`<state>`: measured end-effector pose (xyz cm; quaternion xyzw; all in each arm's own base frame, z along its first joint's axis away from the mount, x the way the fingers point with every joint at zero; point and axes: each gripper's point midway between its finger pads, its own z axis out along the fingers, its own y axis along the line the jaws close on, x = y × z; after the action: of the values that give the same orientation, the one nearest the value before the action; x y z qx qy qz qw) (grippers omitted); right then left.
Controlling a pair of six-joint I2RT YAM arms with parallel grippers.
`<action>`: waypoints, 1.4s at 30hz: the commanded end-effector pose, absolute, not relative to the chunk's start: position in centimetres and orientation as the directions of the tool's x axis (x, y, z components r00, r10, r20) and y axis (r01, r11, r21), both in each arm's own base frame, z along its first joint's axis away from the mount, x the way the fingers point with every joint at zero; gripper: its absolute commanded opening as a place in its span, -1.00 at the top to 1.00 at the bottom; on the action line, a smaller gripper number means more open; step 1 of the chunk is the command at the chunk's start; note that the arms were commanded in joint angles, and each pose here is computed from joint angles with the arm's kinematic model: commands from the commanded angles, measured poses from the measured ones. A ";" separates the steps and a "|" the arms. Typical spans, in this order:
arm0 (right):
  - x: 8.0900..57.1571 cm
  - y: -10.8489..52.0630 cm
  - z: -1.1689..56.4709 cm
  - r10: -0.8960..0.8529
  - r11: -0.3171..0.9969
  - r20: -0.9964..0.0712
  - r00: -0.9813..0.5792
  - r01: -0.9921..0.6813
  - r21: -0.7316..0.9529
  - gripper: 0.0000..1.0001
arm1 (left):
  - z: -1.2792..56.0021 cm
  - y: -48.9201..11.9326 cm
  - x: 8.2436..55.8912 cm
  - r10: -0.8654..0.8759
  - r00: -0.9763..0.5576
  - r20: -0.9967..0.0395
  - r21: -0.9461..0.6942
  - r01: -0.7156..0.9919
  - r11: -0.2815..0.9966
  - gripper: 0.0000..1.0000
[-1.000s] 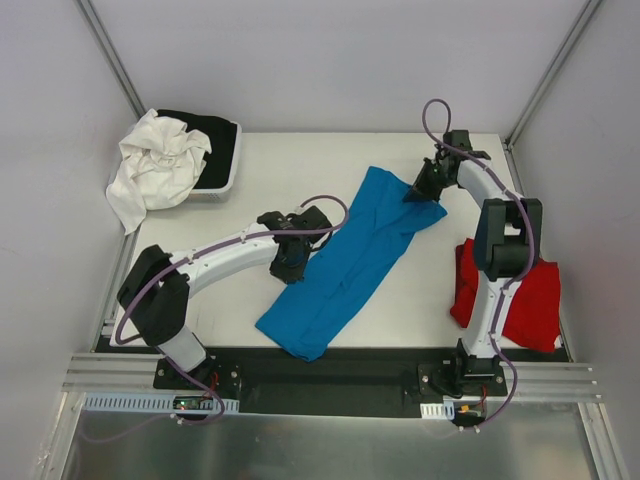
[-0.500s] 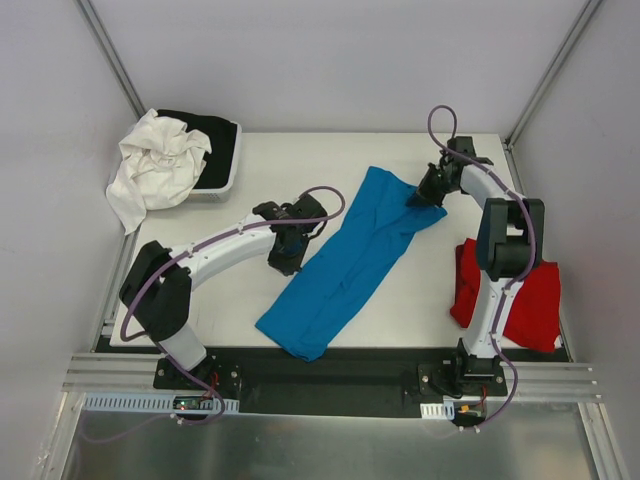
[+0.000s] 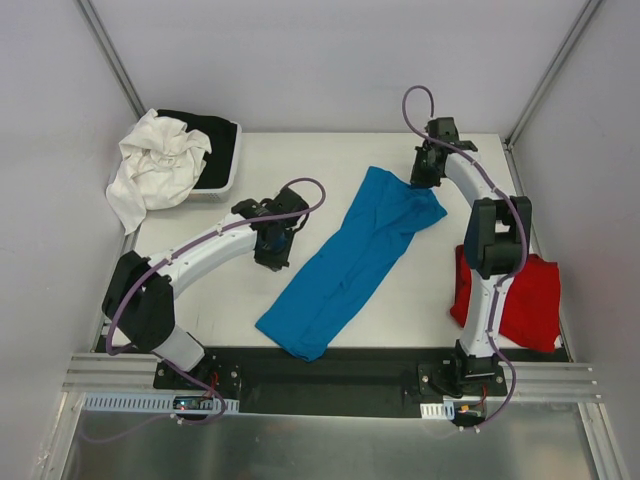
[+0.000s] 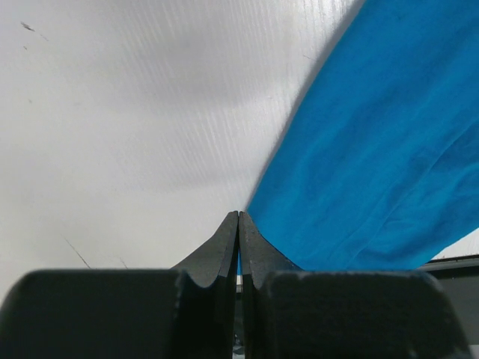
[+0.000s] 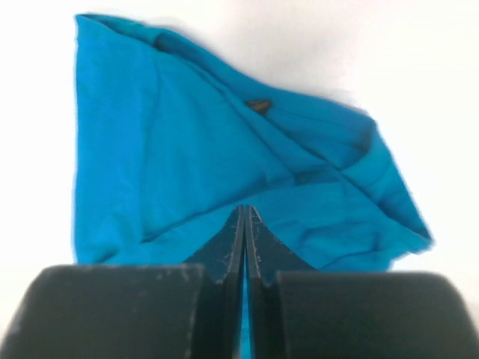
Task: Fold and stack the t-shirts
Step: Fold the tshirt
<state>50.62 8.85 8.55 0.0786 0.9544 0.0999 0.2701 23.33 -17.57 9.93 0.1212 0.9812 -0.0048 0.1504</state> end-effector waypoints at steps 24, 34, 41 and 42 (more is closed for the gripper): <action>43.8 4.8 4.1 0.162 0.979 -0.283 -0.945 0.190 -0.077 0.99 | 10.6 -17.9 23.7 0.207 -0.936 -0.283 0.005 0.215 0.977 1.00; 44.0 7.4 2.2 0.192 0.981 -0.211 -0.958 0.183 0.060 0.99 | 11.0 -20.3 26.2 0.256 -0.925 -0.281 -0.010 0.269 0.963 1.00; 46.5 13.5 3.0 0.150 0.978 -0.210 -0.966 0.114 0.174 0.99 | 10.9 -20.6 26.0 0.246 -0.933 -0.263 -0.031 0.264 0.964 1.00; 46.6 14.2 2.7 0.136 0.979 -0.207 -0.969 0.099 0.179 0.99 | 10.9 -20.7 25.9 0.245 -0.934 -0.262 -0.036 0.263 0.964 1.00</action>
<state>46.50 9.26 2.48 0.0801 0.9883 0.0306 0.1264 25.96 -20.60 10.07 0.1268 0.9824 -0.0252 0.1345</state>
